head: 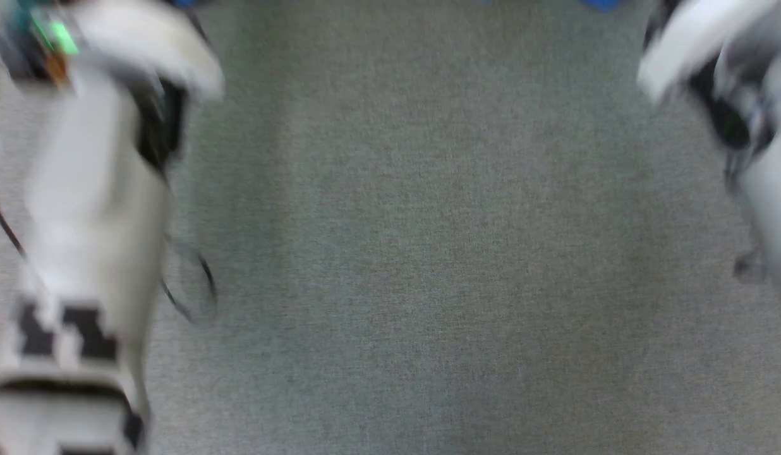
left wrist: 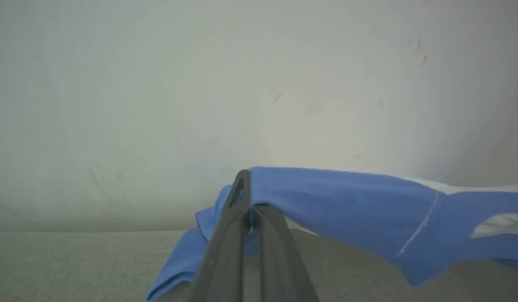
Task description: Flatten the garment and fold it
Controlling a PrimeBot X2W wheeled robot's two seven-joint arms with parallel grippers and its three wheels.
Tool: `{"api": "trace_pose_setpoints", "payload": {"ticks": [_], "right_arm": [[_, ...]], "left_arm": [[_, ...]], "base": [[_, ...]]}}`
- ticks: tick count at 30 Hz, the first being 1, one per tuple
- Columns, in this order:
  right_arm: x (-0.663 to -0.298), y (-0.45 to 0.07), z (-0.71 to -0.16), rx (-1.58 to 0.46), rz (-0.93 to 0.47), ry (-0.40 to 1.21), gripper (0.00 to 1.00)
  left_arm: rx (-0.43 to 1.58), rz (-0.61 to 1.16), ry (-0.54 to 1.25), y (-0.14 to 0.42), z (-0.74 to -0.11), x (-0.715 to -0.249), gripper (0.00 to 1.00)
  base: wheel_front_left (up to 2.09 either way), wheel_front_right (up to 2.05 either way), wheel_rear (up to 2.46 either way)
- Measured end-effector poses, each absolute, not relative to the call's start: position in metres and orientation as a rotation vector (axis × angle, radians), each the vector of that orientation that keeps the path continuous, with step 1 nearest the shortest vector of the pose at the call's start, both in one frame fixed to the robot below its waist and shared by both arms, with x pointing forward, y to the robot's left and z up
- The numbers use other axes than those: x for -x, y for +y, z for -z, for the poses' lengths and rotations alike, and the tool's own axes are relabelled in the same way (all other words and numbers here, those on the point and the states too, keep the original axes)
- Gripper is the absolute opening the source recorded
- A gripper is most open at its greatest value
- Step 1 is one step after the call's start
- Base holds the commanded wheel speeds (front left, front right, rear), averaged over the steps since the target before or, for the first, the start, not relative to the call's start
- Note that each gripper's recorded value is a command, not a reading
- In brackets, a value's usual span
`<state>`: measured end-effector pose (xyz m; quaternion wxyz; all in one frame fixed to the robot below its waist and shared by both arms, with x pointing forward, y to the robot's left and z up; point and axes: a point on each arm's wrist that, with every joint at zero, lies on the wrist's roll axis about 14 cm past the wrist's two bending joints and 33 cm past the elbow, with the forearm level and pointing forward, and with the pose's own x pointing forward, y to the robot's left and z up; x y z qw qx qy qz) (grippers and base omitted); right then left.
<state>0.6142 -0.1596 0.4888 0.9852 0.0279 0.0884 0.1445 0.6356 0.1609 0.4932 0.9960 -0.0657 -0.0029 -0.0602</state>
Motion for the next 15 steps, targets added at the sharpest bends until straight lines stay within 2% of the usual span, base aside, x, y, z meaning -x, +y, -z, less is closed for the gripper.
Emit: {"api": "trace_pose_setpoints", "payload": {"ticks": [8,15], "right_arm": [[-0.525,-0.161,-0.455,-0.102,-0.3,0.239,0.0],[-0.447,-0.159,-0.456,-0.116,-0.304,0.265,0.0]], "left_arm": [[0.185,0.093,0.14,0.167,-0.436,-0.525,0.0],[0.163,0.07,0.213,0.175,-0.433,-0.444,0.0]], "base": [[0.0,0.0,0.0],[0.0,0.0,0.0]]}}
